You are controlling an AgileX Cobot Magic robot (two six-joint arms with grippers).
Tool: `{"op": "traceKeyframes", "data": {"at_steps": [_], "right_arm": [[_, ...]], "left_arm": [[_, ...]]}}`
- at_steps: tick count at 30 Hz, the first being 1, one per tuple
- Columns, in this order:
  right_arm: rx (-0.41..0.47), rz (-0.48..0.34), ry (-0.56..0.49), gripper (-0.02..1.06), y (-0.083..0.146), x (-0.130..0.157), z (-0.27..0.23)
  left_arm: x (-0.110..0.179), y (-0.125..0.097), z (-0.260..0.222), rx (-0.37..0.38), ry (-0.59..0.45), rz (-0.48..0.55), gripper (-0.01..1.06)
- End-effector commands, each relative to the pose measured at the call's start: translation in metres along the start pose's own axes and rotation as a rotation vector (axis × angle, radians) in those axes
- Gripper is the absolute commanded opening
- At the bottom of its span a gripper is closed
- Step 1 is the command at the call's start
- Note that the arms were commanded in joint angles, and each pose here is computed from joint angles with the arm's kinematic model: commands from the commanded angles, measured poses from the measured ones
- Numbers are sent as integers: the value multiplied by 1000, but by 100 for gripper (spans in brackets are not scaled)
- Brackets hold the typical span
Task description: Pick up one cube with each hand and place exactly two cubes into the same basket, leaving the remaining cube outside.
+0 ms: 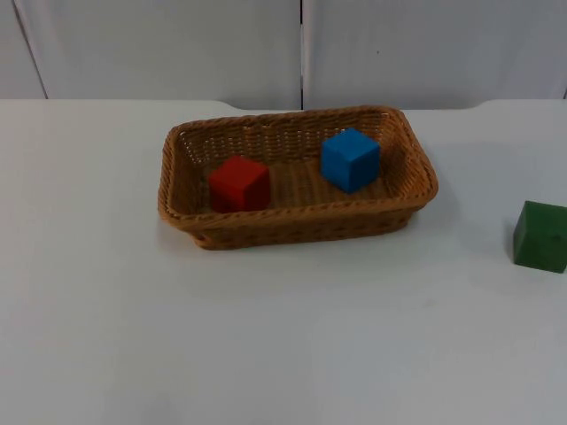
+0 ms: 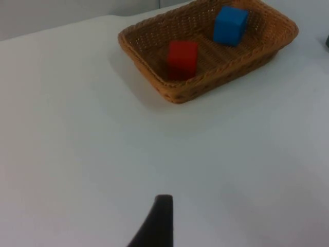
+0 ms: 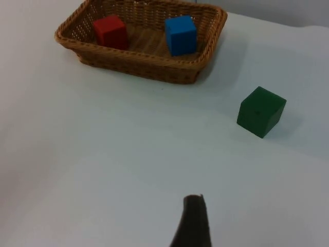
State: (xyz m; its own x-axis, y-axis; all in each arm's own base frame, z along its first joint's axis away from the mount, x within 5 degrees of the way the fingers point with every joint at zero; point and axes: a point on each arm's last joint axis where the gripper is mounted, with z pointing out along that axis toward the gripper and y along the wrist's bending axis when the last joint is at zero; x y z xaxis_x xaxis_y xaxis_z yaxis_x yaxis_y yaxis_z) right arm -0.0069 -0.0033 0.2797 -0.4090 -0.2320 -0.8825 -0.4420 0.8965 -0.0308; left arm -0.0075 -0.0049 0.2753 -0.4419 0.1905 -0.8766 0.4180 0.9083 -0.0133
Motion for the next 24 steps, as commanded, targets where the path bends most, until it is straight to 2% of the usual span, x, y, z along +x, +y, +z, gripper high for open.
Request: {"op": "traceKeyframes", "data": {"at_steps": [1, 7, 9, 10, 12, 15, 16, 17, 24], "right_arm": [[-6, 3, -15, 63, 1, -1, 0], [-6, 3, -15, 65, 1, -1, 0], [-6, 3, -15, 75, 1, -1, 0], [-6, 3, -15, 75, 1, -1, 0], [-6, 3, -15, 88, 1, -1, 0], [-6, 3, -15, 105, 1, -1, 0], [-6, 3, -15, 105, 1, -1, 0], [-7, 3, -13, 105, 1, -1, 0], [-7, 3, -13, 105, 1, -1, 0]], "left_arm": [[0, 0, 1, -2, -11, -8, 88], [0, 0, 1, -2, -11, -8, 88], [0, 0, 1, -2, -11, -8, 88], [0, 0, 1, -2, -11, -8, 88], [0, 0, 1, -2, -11, -8, 88], [0, 0, 1, -2, -11, -8, 101], [0, 0, 1, -2, -11, -8, 101], [0, 0, 1, -2, -11, -8, 105], [0, 0, 1, -2, -11, -8, 105]]}}
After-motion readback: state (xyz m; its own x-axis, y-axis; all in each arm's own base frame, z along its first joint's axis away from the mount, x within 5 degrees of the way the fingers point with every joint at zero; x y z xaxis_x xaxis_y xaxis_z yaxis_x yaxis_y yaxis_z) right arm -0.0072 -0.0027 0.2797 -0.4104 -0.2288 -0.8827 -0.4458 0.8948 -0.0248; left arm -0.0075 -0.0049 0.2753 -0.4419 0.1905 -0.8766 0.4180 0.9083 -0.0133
